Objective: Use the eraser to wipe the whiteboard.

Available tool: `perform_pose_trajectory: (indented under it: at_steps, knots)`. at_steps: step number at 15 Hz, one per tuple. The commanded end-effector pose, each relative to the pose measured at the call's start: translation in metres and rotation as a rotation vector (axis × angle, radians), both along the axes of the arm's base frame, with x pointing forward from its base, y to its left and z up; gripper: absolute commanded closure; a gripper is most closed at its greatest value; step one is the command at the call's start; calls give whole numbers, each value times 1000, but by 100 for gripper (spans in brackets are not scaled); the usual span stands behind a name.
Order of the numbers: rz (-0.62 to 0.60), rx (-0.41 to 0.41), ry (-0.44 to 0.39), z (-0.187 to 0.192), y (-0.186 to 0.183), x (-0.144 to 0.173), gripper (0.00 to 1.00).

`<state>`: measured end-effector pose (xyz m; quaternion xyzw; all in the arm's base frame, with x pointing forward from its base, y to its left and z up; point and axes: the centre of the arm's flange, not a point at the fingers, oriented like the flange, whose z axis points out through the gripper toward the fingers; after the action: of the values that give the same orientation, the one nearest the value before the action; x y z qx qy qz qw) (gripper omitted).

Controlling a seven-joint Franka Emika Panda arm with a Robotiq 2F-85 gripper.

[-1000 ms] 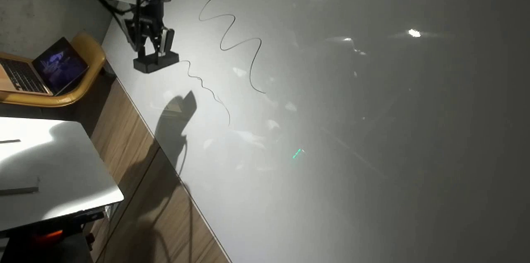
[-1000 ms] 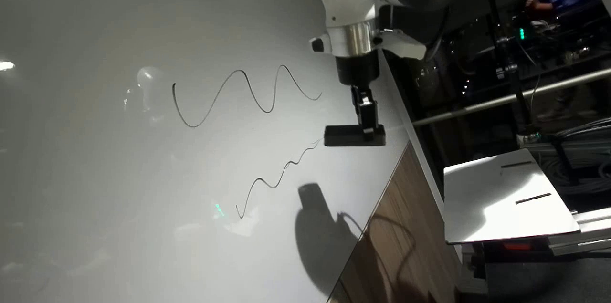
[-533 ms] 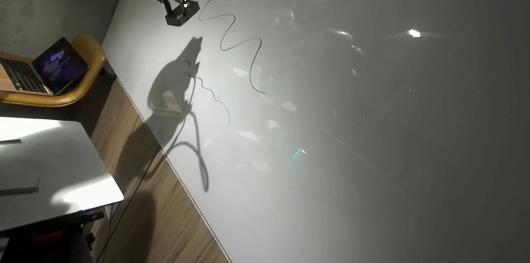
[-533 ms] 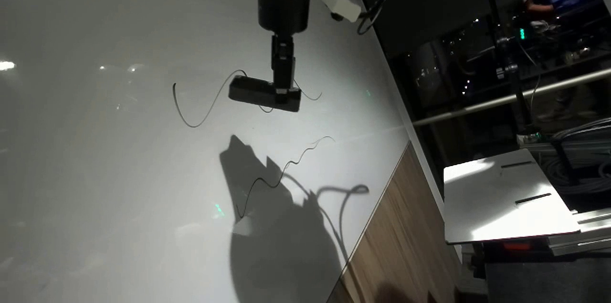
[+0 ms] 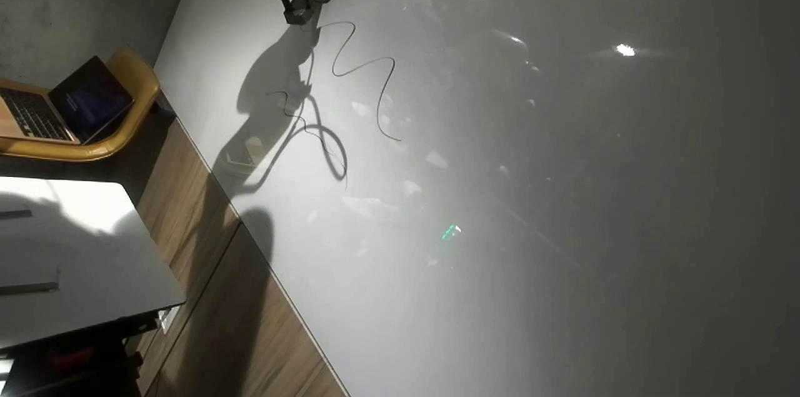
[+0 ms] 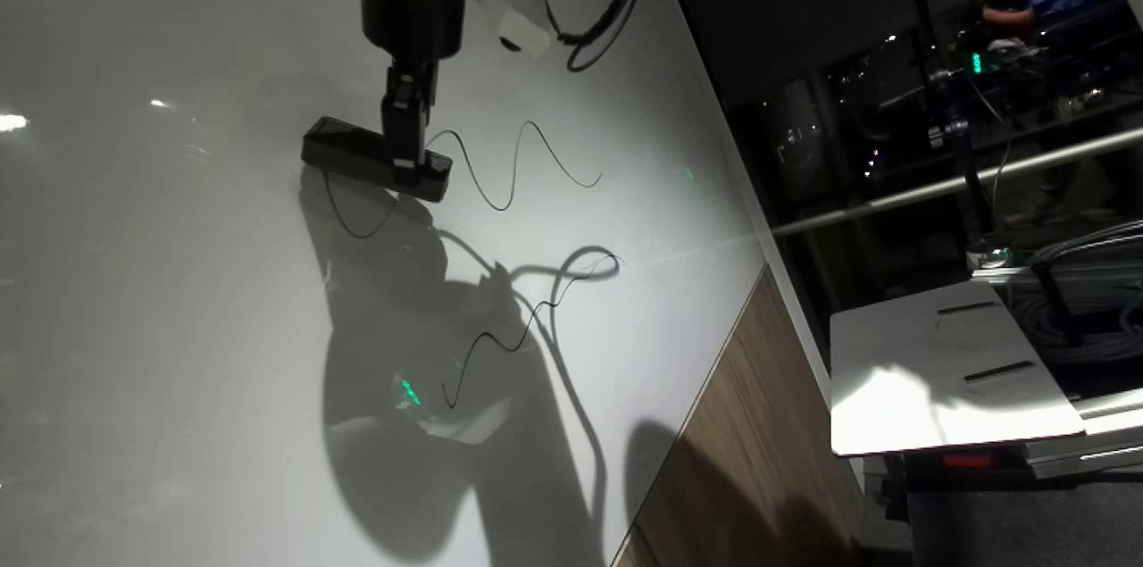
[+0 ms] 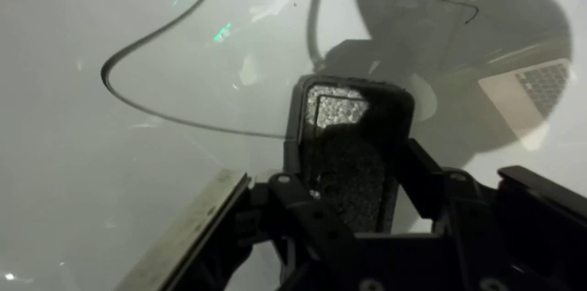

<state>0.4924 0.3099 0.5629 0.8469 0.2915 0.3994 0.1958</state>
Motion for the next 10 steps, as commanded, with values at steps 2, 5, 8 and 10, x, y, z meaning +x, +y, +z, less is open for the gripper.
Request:
perform_pose_trajectory:
  at_steps: [2,5,8,10]
  knots:
    - [19,-3,-53,19,37,40,70]
    - [24,-5,-55,18,45,53,70]
    - [5,-14,-41,7,48,61,70]
    - [-13,-25,-29,-3,45,67,70]
